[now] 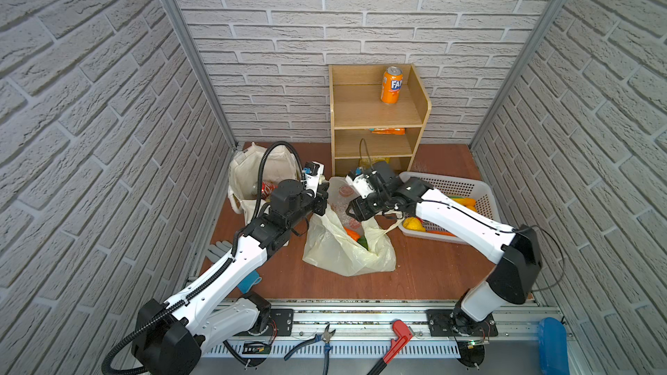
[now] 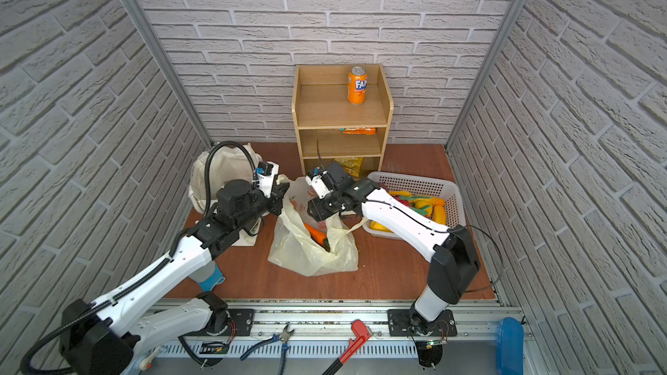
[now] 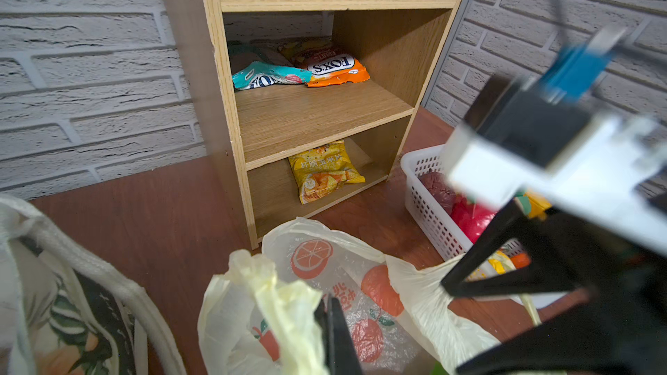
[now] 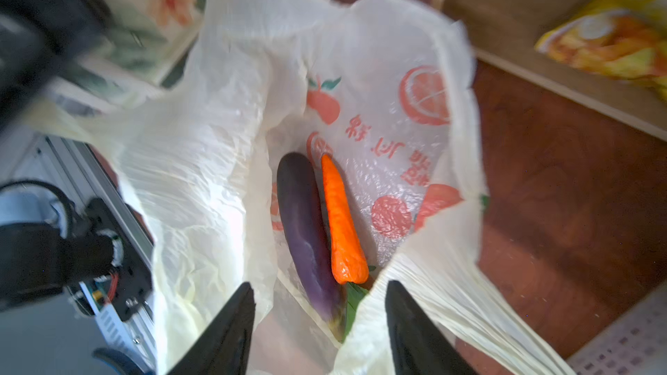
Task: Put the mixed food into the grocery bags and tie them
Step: 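Grasp the yellow bag's handle nearest the basket with the right gripper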
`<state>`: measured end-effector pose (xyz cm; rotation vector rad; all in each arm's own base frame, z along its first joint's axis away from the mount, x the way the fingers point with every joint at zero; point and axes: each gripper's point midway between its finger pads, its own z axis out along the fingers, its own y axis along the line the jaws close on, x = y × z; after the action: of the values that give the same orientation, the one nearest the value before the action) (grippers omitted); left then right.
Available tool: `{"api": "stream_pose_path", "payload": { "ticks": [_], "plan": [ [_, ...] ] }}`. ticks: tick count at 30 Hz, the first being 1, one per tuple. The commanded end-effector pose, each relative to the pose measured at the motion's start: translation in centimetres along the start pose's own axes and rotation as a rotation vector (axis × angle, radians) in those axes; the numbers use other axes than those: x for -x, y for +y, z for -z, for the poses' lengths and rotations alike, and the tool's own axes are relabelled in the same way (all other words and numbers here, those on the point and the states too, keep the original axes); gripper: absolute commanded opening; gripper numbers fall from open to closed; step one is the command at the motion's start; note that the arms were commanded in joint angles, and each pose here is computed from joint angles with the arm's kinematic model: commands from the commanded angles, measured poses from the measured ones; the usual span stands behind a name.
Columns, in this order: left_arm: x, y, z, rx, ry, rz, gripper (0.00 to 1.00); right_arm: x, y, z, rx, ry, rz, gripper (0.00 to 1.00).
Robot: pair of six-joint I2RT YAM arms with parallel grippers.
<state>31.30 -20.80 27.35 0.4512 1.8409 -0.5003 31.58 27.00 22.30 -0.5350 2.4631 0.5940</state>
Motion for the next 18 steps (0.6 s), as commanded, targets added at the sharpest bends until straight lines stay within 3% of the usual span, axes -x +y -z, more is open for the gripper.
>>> {"api": "stream_pose_path", "payload": {
  "ticks": [1,7,11,18],
  "plan": [
    [2.1,-0.3,0.6,-0.001,-0.057,-0.021,0.0,-1.2,-4.1,2.3,-0.084,-0.032,-0.192,0.64],
    [2.0,-0.4,0.6,-0.006,-0.059,-0.023,0.0,-6.8,-9.9,4.1,-0.202,0.016,-0.449,0.7],
    [2.0,-0.4,0.6,-0.008,-0.06,-0.024,0.0,-9.6,-10.7,3.8,-0.211,0.06,-0.518,0.7],
    [1.8,-0.4,0.6,-0.008,-0.058,-0.025,0.0,-10.7,-10.6,2.5,-0.171,0.067,-0.579,0.7]
  ]
}}
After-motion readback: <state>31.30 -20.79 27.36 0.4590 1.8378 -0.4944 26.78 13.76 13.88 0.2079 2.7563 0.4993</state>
